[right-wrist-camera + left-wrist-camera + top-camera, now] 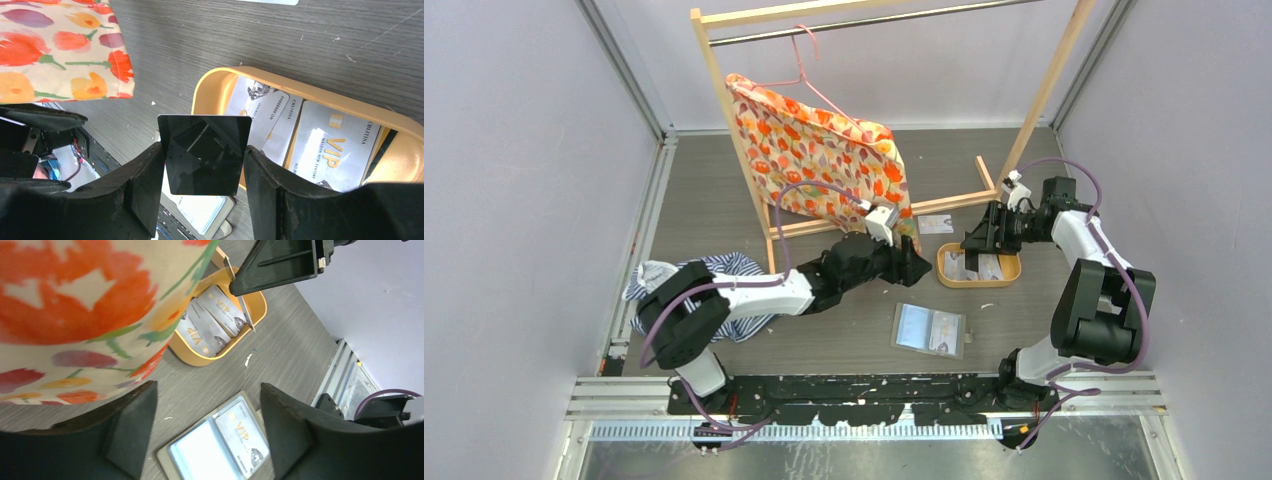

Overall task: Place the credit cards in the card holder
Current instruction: Adjust the credit card.

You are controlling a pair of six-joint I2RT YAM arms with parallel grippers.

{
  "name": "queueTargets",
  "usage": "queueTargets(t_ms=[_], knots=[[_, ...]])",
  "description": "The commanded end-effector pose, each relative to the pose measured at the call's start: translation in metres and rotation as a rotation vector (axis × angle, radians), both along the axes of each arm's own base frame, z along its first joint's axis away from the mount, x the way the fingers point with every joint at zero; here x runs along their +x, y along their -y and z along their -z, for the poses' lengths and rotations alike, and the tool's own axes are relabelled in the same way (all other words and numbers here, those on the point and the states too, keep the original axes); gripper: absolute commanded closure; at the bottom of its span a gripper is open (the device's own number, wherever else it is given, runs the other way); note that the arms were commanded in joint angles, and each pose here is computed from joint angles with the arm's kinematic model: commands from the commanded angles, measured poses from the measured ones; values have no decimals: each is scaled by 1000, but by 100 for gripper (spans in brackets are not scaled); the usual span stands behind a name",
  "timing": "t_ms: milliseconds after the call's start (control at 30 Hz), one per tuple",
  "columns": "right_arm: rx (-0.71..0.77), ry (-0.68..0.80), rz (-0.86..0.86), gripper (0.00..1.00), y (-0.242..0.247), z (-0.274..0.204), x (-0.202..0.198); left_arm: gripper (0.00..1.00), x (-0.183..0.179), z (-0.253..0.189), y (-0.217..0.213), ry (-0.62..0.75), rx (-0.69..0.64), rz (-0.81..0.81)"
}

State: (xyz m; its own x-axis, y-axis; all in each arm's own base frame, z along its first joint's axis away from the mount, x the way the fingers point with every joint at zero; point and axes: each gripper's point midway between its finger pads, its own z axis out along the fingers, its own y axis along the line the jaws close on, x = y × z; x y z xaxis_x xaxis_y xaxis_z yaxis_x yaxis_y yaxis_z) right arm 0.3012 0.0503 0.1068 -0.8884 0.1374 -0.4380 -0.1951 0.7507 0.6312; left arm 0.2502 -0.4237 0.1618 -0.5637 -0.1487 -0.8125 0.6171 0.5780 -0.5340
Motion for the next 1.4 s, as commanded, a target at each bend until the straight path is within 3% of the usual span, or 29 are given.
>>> queueTargets(t_ms=[0,67,100,300,467,800,1133,1367], knots=[[30,100,-18,70,-5,-21,4,21,8,-28,-20,158,-57,-56],[39,107,-21,70,-6,-23,3,3,9,-32,-25,198,-116,-77],[47,113,-25,70,-8,-24,3,1,8,-31,-26,200,-144,-79],[70,107,-36,71,-12,-24,0,0,-3,-33,-2,125,-261,38],[78,100,-43,71,-14,-23,-1,2,-8,-35,21,102,-267,56],[84,103,-67,72,-19,-25,-3,11,4,-6,58,35,-169,-38],[85,106,-78,71,-22,-26,-4,30,16,12,83,-18,-101,-85],[85,114,-87,71,-24,-27,-5,48,22,21,90,-54,-87,-112]])
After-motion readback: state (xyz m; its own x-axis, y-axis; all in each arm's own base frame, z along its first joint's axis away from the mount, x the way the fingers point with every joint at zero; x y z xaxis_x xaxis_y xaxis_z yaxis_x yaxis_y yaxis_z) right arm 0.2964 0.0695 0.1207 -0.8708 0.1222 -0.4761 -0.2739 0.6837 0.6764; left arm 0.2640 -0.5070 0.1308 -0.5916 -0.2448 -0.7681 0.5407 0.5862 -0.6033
